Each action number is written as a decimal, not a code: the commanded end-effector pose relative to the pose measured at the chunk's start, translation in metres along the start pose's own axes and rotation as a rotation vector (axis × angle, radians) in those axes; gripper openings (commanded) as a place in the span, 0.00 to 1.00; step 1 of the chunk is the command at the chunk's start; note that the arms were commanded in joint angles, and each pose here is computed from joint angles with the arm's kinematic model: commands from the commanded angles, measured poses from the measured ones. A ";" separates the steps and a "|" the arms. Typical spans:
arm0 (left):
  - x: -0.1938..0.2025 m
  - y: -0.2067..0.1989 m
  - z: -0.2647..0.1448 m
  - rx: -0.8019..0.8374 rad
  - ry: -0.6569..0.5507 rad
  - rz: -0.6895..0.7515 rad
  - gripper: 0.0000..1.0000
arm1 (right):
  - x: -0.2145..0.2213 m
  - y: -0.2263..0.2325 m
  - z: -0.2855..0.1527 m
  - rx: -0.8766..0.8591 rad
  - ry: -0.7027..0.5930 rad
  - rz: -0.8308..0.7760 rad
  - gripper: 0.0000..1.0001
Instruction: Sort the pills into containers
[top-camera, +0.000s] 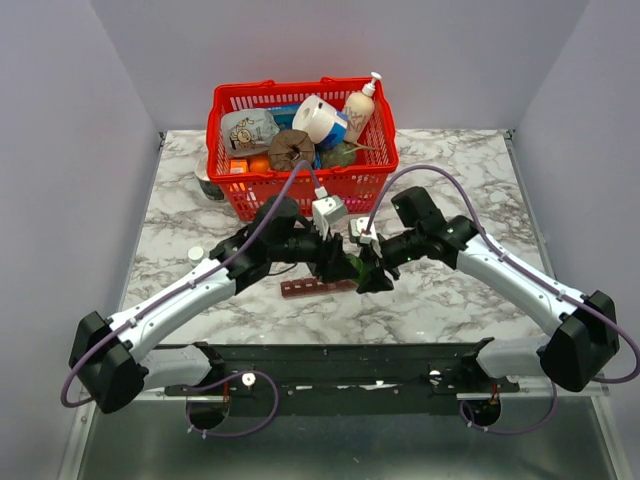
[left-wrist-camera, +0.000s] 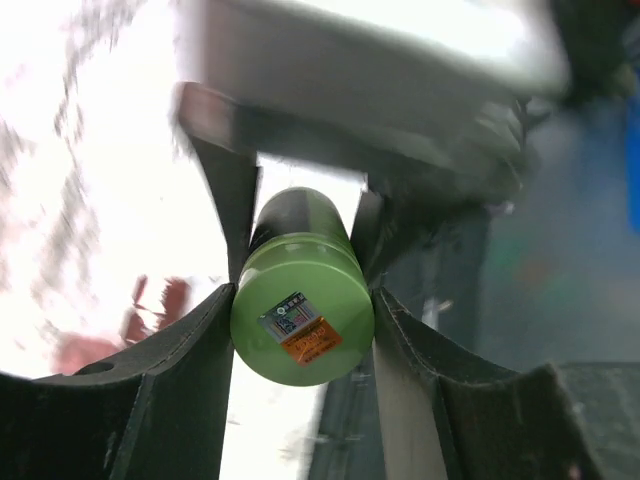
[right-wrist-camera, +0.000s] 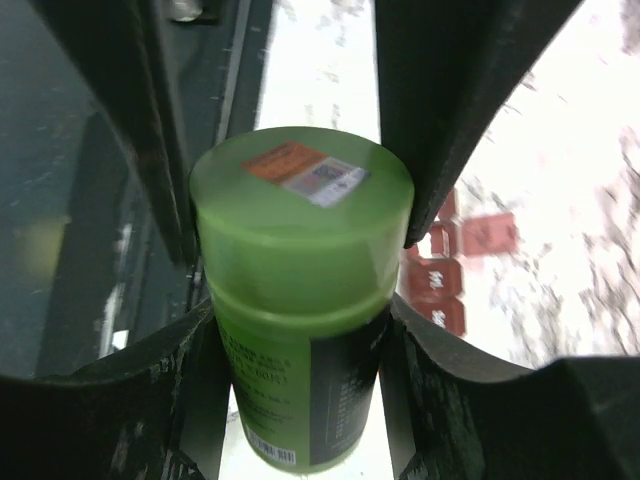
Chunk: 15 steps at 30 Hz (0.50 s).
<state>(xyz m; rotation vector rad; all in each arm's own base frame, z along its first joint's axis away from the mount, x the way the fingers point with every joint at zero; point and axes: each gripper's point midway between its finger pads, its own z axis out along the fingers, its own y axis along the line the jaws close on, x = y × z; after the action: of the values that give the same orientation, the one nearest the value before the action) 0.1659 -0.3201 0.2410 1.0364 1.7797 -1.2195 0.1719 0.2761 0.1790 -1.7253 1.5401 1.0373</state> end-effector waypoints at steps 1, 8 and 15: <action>-0.025 -0.004 0.011 -0.064 -0.008 -0.610 0.00 | 0.001 -0.038 -0.005 0.204 0.041 -0.018 0.04; -0.043 0.014 0.002 -0.236 -0.136 -0.907 0.00 | 0.000 -0.053 -0.009 0.286 0.049 0.006 0.04; -0.035 0.032 -0.004 -0.367 -0.126 -0.912 0.00 | -0.004 -0.049 -0.008 0.261 0.025 0.020 0.04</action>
<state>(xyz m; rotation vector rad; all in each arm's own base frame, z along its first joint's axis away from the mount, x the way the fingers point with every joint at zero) 0.2072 -0.3158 0.2349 -0.0014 2.3621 -1.2831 0.2123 0.2754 0.1763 -1.5818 1.6584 0.8202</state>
